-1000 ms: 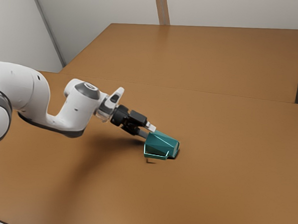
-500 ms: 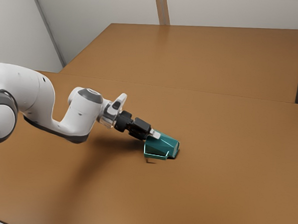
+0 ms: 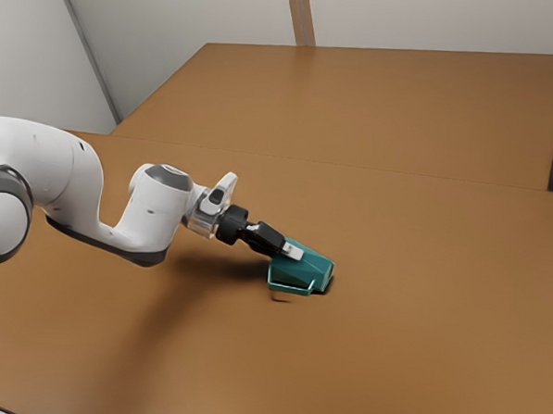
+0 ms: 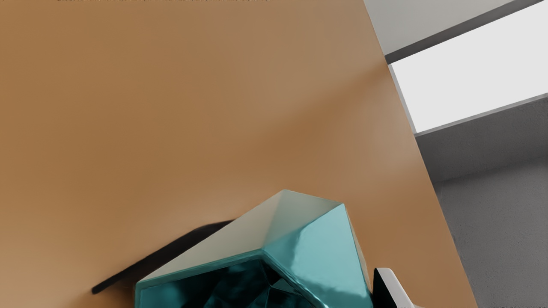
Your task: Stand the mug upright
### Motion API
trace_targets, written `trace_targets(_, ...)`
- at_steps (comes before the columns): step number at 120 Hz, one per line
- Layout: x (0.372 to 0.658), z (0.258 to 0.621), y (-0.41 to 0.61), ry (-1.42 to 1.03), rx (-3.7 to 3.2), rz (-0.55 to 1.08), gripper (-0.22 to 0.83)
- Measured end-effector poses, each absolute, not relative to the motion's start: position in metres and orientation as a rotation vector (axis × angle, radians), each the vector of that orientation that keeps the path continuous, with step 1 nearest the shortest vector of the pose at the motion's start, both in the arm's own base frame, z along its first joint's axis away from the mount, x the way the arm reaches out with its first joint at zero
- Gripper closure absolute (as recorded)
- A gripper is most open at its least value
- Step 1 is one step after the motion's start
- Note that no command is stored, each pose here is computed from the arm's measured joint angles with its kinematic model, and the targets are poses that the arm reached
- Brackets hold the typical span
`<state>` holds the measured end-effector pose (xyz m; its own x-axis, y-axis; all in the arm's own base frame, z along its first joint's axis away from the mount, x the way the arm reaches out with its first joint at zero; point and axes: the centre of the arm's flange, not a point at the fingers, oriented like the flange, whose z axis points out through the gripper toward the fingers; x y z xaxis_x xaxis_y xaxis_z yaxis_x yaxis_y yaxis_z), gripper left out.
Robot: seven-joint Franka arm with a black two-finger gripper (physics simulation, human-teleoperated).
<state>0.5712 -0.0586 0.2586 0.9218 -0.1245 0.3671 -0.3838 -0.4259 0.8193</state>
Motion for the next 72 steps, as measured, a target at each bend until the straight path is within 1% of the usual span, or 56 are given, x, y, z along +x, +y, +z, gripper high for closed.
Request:
trace_targets(32, 0.572, 0.271, -0.063, -0.414, 1.992, 0.340, 0.74)
trace_targets(55, 0.571, 0.306, -0.070, -0.501, 2.020, 0.390, 0.77)
trace_targets(72, 0.569, 0.332, -0.065, -0.631, 2.141, 0.371, 0.77)
